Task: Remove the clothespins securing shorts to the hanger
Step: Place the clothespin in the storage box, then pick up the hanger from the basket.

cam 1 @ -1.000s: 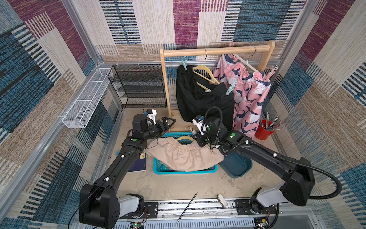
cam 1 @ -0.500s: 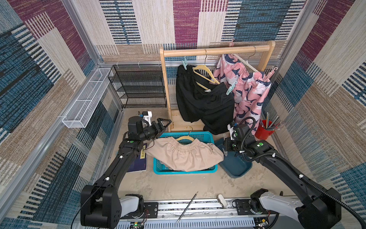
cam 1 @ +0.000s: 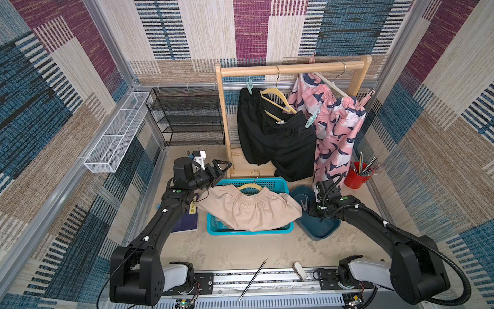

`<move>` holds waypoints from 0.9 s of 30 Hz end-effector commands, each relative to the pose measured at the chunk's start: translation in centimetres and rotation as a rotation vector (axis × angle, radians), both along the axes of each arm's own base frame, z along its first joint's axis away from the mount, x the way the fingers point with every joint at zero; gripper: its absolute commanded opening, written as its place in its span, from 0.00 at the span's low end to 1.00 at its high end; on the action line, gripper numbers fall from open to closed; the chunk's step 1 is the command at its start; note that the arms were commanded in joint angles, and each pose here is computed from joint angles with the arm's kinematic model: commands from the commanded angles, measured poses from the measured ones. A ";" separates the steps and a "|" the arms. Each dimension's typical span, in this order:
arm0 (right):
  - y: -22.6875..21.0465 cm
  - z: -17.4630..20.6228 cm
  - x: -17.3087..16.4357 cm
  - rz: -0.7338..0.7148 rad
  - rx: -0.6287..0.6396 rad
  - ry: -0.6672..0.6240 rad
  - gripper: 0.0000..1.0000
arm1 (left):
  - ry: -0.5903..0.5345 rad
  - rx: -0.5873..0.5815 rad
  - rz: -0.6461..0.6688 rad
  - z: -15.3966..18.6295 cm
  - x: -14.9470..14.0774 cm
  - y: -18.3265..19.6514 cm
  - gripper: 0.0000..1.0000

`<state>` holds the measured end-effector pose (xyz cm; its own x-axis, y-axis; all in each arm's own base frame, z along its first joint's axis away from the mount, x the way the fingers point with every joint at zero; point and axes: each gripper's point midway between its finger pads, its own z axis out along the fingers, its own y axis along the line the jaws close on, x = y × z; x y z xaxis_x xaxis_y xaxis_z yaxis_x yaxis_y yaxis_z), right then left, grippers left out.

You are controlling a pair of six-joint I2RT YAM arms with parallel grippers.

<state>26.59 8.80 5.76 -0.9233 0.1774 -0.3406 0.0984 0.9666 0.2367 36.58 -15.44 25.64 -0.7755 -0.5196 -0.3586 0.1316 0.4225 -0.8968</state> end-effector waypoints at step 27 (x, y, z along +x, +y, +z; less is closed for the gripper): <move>16.4 16.4 5.2 0.597 0.393 -0.455 0.64 | 0.004 0.326 -0.127 -1.5 -2.8 1.0 0.90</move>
<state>31.23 23.17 21.50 -0.7309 -0.0733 -0.6785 -0.5089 0.7210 0.4703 34.64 -14.44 24.68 -0.8169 -0.3214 -0.4789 0.1781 0.6492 -0.7394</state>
